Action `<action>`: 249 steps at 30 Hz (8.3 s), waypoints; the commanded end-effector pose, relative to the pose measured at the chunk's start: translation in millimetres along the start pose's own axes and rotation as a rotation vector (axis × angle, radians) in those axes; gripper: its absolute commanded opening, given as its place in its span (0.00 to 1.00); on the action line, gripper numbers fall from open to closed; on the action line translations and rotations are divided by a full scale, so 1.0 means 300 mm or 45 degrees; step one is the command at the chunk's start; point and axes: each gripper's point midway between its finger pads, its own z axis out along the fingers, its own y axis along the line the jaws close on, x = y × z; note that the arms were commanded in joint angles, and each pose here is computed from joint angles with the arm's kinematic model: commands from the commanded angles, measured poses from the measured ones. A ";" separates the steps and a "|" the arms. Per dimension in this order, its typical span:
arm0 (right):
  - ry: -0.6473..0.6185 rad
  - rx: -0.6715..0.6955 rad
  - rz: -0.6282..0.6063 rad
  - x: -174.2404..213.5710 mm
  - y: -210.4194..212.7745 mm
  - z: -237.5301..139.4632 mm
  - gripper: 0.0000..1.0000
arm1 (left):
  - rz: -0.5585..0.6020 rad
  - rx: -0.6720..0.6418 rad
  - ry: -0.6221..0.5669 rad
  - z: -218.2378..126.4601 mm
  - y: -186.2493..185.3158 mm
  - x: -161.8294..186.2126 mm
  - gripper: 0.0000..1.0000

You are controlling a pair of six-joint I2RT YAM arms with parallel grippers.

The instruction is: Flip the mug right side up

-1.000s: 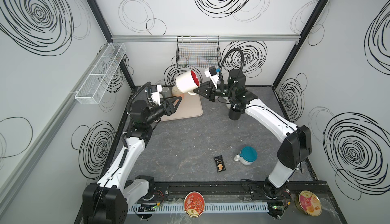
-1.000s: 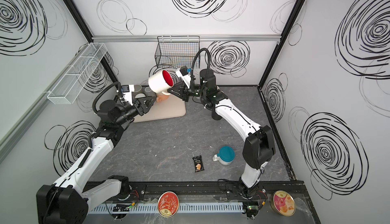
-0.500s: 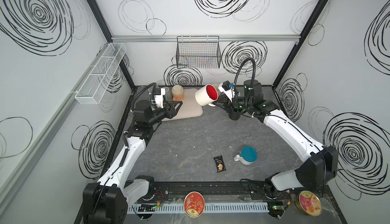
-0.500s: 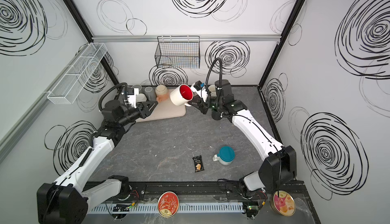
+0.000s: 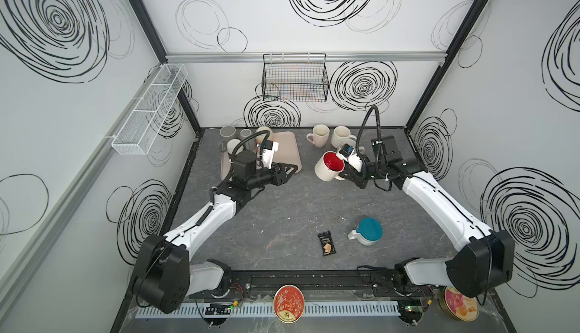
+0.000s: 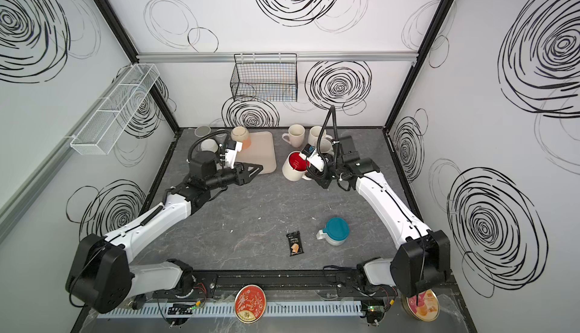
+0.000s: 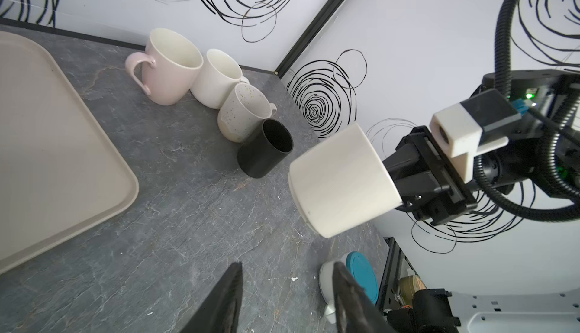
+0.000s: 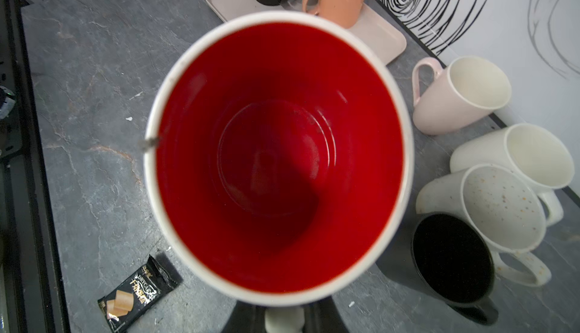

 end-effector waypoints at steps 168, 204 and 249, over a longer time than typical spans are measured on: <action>-0.086 -0.066 0.521 -0.346 0.056 0.687 0.48 | -0.089 -1.191 0.150 0.032 1.010 -0.366 0.54; -0.233 0.031 0.690 -0.311 -0.060 0.576 0.47 | 0.079 -1.194 0.190 0.156 1.198 -0.297 0.41; -0.039 0.158 0.926 -0.207 -0.122 0.654 0.49 | -0.077 -0.915 0.147 0.307 0.671 0.019 0.50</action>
